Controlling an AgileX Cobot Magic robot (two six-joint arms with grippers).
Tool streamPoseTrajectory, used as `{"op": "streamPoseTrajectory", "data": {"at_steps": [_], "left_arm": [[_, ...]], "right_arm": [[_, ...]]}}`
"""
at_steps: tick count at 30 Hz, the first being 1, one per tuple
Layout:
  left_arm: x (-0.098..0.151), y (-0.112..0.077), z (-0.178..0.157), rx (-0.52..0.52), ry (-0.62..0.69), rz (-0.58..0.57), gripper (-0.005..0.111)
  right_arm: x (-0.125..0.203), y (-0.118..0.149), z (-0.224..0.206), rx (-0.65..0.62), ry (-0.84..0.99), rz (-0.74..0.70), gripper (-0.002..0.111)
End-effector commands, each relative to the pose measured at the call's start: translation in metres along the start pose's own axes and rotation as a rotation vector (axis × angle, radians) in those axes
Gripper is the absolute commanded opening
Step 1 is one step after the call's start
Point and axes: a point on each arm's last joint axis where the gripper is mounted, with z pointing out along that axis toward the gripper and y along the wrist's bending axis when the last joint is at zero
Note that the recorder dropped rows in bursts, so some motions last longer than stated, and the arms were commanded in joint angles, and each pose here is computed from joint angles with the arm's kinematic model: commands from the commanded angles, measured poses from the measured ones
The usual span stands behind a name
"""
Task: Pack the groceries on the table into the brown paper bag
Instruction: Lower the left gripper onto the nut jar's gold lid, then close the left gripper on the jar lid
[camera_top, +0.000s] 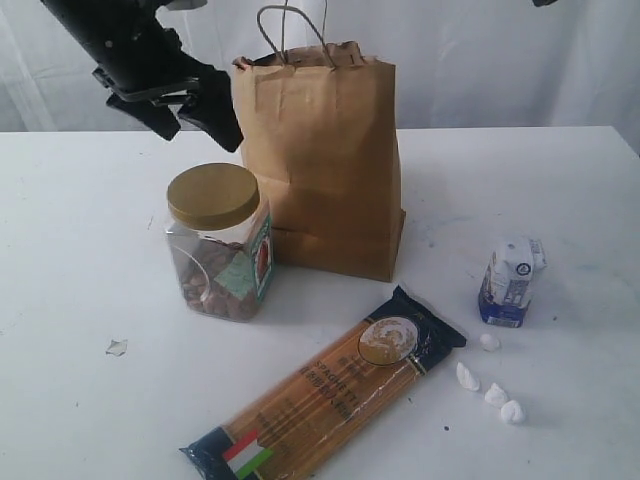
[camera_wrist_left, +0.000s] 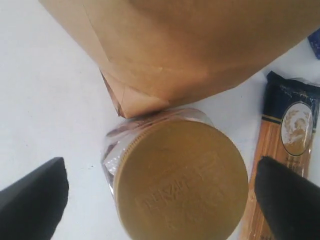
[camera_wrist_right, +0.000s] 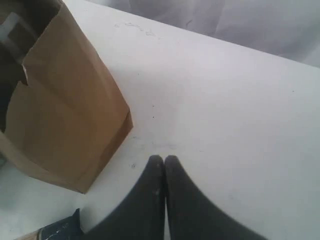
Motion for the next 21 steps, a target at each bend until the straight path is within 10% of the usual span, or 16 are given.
{"op": "streamPoseTrajectory", "data": {"at_steps": [1, 21], "left_arm": [[0.015, -0.012, 0.001, 0.053, 0.109, -0.022, 0.105], [0.025, -0.03, 0.038, 0.002, 0.244, 0.081, 0.105]], "right_arm": [[0.0, 0.0, -0.003, -0.002, -0.007, 0.012, 0.0], [-0.002, 0.007, -0.004, -0.081, -0.028, 0.041, 0.0]]}}
